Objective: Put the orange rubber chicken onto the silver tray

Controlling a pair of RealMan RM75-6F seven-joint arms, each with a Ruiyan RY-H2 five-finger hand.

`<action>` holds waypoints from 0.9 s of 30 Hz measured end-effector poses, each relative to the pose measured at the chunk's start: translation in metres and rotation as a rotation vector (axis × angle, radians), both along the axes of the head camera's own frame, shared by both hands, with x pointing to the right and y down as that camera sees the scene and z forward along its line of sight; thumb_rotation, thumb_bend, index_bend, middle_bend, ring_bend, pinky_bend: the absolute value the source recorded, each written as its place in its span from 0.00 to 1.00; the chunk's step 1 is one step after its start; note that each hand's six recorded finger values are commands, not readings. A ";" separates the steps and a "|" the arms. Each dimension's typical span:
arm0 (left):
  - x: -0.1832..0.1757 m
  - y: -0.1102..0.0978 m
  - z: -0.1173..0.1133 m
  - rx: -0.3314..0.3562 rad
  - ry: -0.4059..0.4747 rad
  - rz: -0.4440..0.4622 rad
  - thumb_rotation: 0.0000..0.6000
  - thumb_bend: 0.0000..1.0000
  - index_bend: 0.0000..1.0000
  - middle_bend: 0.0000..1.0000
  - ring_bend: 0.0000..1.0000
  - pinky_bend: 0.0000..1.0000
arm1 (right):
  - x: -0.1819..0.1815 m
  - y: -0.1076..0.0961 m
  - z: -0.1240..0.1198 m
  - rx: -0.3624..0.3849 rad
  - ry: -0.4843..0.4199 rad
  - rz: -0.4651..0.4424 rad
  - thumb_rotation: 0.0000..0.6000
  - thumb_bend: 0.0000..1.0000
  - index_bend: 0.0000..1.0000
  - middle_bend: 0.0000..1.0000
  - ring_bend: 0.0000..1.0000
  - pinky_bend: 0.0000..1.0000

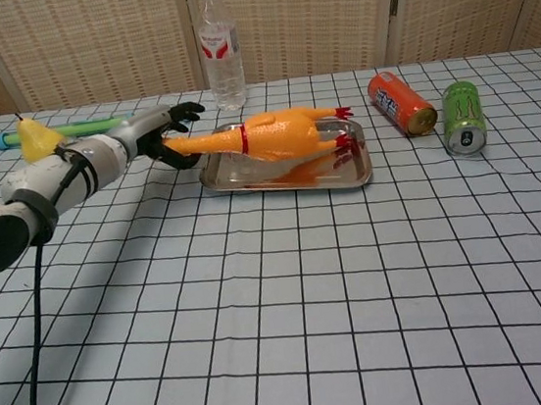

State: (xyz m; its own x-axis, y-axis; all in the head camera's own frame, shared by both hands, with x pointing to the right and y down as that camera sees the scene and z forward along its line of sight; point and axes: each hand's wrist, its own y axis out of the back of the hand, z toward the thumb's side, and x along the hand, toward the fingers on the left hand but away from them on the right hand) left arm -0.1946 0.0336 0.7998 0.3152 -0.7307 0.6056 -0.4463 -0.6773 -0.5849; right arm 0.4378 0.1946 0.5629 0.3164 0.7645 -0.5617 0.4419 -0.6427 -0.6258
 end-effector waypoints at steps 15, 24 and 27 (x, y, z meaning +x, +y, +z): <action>0.020 -0.007 -0.008 0.001 -0.009 0.102 1.00 0.32 0.00 0.00 0.00 0.05 | 0.007 0.003 -0.006 0.009 -0.015 0.019 1.00 0.21 0.00 0.00 0.00 0.00; 0.037 0.002 -0.020 -0.149 0.162 0.076 1.00 0.31 0.00 0.00 0.00 0.04 | 0.008 0.004 -0.008 0.028 -0.014 0.018 1.00 0.21 0.00 0.00 0.00 0.00; 0.037 0.007 -0.037 -0.155 0.213 0.117 1.00 0.31 0.00 0.00 0.00 0.04 | 0.008 0.004 -0.012 0.055 0.010 0.015 1.00 0.21 0.00 0.00 0.00 0.00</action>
